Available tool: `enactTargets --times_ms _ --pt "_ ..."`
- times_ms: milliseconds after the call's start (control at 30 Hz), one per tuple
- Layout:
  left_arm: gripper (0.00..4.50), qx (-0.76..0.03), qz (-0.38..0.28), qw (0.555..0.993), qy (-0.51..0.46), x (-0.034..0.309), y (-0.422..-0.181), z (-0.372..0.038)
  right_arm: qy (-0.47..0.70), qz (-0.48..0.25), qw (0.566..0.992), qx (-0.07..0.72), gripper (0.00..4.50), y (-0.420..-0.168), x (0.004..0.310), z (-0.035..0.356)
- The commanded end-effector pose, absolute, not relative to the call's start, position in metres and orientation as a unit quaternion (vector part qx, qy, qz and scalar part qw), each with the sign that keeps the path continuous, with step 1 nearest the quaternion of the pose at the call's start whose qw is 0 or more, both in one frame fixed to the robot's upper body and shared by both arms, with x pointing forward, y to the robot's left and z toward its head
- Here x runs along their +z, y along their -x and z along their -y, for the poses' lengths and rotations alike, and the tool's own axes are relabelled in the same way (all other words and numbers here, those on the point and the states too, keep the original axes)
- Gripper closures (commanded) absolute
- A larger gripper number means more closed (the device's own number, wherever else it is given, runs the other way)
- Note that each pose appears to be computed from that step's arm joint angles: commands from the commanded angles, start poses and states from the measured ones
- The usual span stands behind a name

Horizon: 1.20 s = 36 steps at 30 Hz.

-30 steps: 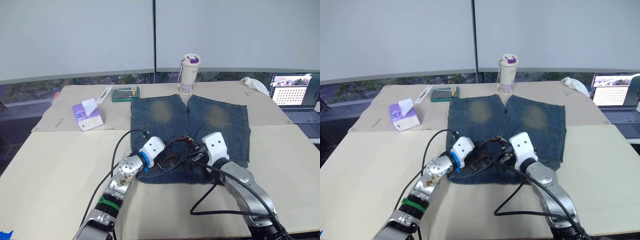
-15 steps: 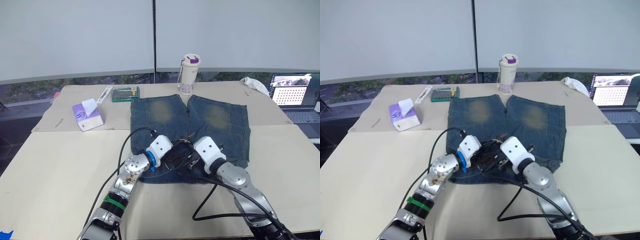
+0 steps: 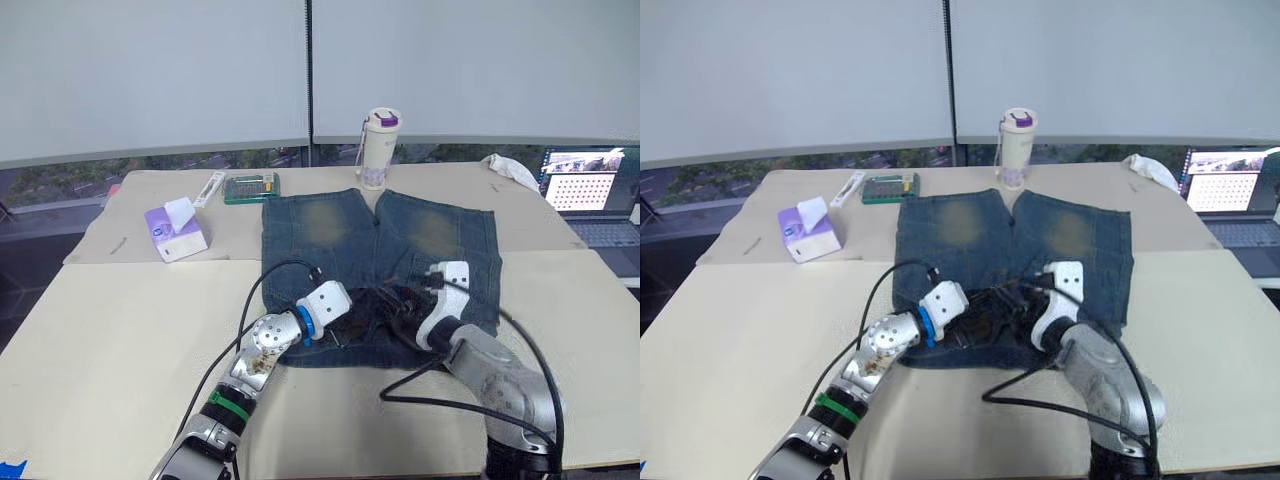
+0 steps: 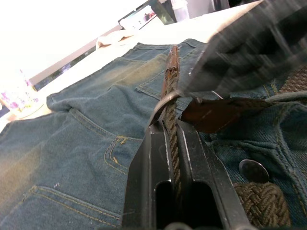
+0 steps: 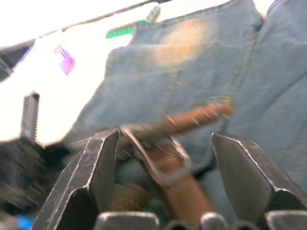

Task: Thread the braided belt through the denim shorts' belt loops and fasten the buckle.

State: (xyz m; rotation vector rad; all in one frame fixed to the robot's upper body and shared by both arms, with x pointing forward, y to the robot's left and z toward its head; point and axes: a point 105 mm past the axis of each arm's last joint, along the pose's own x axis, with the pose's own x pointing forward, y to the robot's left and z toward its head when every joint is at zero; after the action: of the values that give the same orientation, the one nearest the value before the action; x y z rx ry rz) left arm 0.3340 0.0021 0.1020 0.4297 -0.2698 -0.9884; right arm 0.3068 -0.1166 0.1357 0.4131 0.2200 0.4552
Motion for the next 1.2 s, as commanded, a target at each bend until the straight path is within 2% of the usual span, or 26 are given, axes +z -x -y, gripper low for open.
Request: enactTargets --times_ms 33,167,267,500,567,633,700,733,800,833,867,900,933,1100,1200 --pt "4.5 -0.467 0.159 0.845 -0.206 0.115 -0.334 0.003 -0.269 -0.104 0.931 0.225 1.03 -0.306 0.15 0.113" --pt "4.5 -0.473 0.166 0.839 -0.213 0.115 -0.333 0.005 -0.319 -0.124 0.918 0.201 1.03 -0.312 0.15 0.112" --pt "4.5 -0.476 0.168 0.836 -0.215 0.114 -0.332 0.005 -0.338 -0.131 0.917 0.168 1.84 -0.318 0.147 0.119" --pt "4.5 -0.475 0.171 0.836 -0.215 0.113 -0.331 0.005 -0.33 -0.157 0.918 0.153 4.14 -0.317 0.138 0.124" --pt "4.5 -0.479 0.167 0.837 -0.205 0.112 -0.329 0.004 -0.331 -0.158 0.918 0.15 4.44 -0.317 0.137 0.125" --pt "4.5 -0.487 0.175 0.832 -0.202 0.113 -0.326 0.002 -0.33 -0.158 0.919 0.148 4.44 -0.316 0.137 0.126" --pt "3.72 -0.502 0.173 0.817 -0.226 0.109 -0.324 -0.003 -0.331 -0.154 0.92 0.142 4.5 -0.316 0.139 0.13" --pt "3.56 -0.502 0.17 0.817 -0.229 0.107 -0.326 -0.006 -0.317 -0.154 0.925 0.139 4.5 -0.316 0.139 0.133" --pt "2.85 -0.499 0.174 0.821 -0.215 0.109 -0.329 -0.015 -0.269 -0.152 0.942 0.129 4.5 -0.314 0.137 0.144" --pt "2.56 -0.51 0.178 0.818 -0.199 0.111 -0.326 -0.019 -0.263 -0.148 0.945 0.122 4.5 -0.314 0.137 0.151" --pt "2.46 -0.526 0.179 0.808 -0.195 0.109 -0.321 -0.023 -0.26 -0.144 0.948 0.115 4.5 -0.313 0.137 0.158" --pt "1.91 -0.545 0.179 0.795 -0.201 0.105 -0.315 -0.026 -0.256 -0.141 0.95 0.11 4.5 -0.313 0.138 0.163" --pt "1.56 -0.56 0.172 0.783 -0.21 0.1 -0.311 -0.031 -0.243 -0.14 0.954 0.107 4.5 -0.312 0.137 0.168" --pt "0.01 -0.58 0.123 0.779 -0.204 0.083 -0.309 -0.058 -0.189 -0.134 0.966 0.116 4.5 -0.305 0.143 0.182" --pt "0.01 -0.58 0.098 0.778 -0.221 0.072 -0.311 -0.068 -0.178 -0.133 0.968 0.12 4.5 -0.303 0.145 0.186"
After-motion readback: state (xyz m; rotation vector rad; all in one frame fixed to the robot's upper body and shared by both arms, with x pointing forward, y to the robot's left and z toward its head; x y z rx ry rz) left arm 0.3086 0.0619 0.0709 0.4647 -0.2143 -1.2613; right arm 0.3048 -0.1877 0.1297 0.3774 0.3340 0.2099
